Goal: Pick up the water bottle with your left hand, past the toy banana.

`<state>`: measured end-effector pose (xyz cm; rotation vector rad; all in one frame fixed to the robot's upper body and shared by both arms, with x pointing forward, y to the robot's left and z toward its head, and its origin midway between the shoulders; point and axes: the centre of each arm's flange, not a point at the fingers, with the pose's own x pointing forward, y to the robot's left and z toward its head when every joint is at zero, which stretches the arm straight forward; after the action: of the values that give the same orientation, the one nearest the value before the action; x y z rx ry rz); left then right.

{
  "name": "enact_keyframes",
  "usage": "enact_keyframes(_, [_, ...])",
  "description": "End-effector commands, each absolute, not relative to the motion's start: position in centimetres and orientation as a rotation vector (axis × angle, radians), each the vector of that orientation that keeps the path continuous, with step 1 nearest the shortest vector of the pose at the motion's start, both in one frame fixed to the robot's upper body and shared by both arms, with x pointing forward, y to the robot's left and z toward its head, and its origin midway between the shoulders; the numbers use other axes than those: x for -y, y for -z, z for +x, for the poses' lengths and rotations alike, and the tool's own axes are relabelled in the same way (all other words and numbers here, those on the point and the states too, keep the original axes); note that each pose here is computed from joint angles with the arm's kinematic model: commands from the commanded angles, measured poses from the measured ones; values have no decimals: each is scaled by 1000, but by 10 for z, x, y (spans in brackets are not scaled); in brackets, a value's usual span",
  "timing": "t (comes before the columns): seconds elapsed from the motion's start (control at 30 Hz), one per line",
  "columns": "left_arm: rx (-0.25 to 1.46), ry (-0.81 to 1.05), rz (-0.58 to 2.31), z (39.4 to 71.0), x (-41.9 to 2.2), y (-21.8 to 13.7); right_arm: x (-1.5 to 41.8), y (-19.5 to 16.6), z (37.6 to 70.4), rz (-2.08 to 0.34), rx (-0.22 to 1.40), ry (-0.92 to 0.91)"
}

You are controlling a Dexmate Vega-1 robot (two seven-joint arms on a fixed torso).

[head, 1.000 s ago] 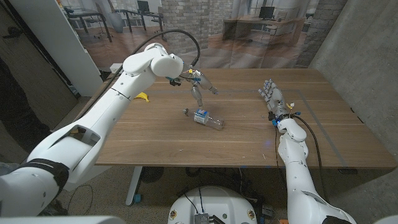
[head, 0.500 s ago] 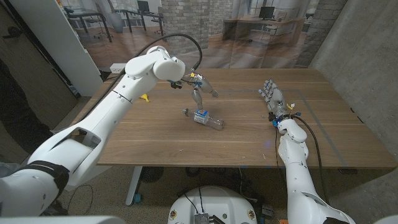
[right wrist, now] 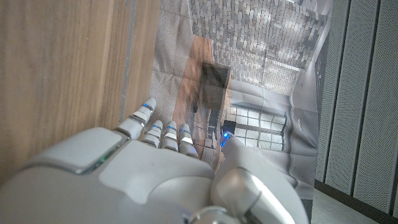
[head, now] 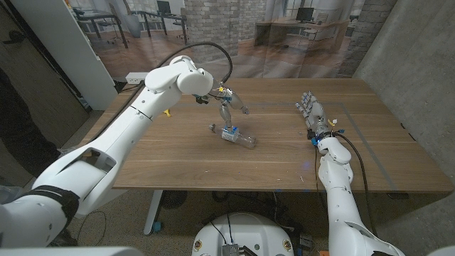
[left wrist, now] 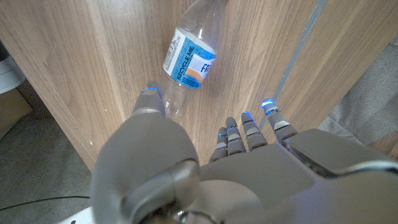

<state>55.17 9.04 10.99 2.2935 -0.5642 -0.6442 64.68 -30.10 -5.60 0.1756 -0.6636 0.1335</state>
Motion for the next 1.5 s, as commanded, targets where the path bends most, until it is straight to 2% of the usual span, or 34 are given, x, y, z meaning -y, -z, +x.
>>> enact_keyframes(0.03, [550, 658, 2306, 556, -89, -102, 300, 58, 645, 175, 661, -130])
enact_keyframes(1.5, [527, 695, 2330, 573, -86, -83, 297, 58, 653, 176, 646, -130])
